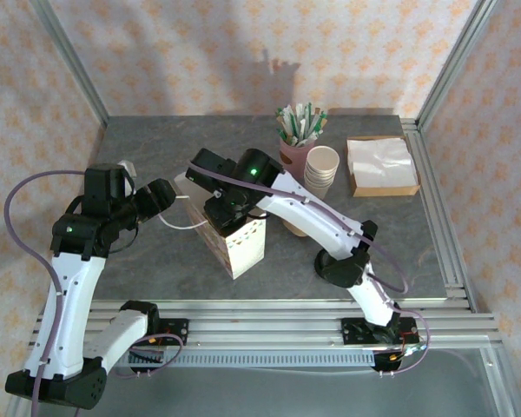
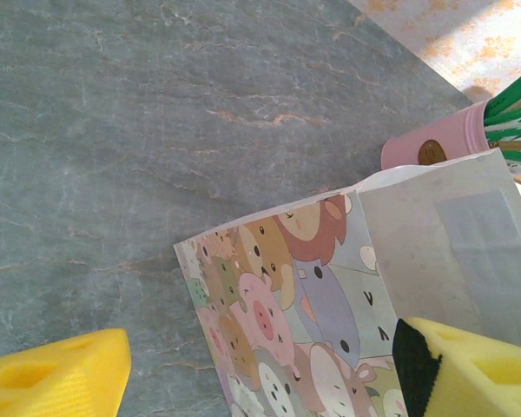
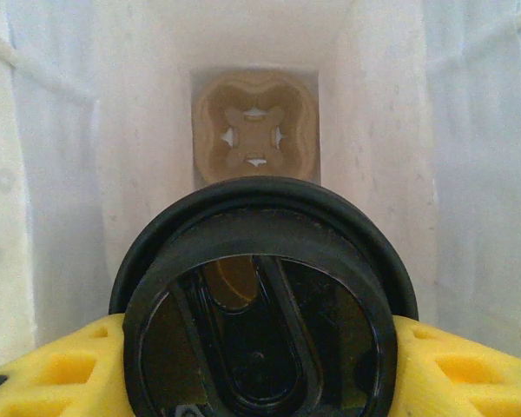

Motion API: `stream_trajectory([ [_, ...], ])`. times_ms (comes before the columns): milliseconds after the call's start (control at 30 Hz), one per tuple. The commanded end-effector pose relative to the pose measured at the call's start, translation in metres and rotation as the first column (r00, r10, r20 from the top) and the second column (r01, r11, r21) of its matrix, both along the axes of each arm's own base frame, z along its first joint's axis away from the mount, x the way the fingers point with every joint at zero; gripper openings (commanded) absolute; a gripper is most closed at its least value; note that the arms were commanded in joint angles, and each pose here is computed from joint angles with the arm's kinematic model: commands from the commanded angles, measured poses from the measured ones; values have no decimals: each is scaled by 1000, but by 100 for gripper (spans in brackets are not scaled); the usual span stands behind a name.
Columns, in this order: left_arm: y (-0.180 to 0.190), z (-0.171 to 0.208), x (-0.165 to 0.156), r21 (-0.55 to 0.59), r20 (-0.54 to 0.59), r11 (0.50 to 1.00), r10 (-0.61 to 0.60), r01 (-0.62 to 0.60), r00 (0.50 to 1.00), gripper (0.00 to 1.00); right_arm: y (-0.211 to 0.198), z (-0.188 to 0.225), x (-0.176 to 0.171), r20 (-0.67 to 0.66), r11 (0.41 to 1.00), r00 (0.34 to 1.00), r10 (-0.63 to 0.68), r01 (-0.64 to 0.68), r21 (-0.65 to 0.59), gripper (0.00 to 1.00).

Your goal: Pack the takeout coffee

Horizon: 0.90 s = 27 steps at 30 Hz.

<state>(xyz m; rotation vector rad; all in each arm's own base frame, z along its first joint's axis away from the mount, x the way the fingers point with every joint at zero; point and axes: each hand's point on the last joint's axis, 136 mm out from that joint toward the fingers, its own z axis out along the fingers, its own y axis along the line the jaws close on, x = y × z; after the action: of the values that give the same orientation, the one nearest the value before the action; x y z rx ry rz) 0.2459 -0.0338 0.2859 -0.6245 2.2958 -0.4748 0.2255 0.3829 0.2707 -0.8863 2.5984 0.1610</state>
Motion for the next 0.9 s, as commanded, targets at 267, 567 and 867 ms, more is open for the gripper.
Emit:
stream_trajectory([
  [267, -5, -9, -3, -13, -18, 999, -32, 32, 999, 79, -10, -23, -1, -54, 994, 996, -71, 66, -92, 58],
  [567, -6, -15, -3, -24, -28, 999, -34, 33, 999, 78, -18, -38, 2, -74, 984, 993, -93, 80, -162, 57],
  [867, -6, -17, -3, -19, -31, 999, -35, 34, 999, 78, -23, -47, 2, -101, 977, 990, -99, 77, -200, 56],
])
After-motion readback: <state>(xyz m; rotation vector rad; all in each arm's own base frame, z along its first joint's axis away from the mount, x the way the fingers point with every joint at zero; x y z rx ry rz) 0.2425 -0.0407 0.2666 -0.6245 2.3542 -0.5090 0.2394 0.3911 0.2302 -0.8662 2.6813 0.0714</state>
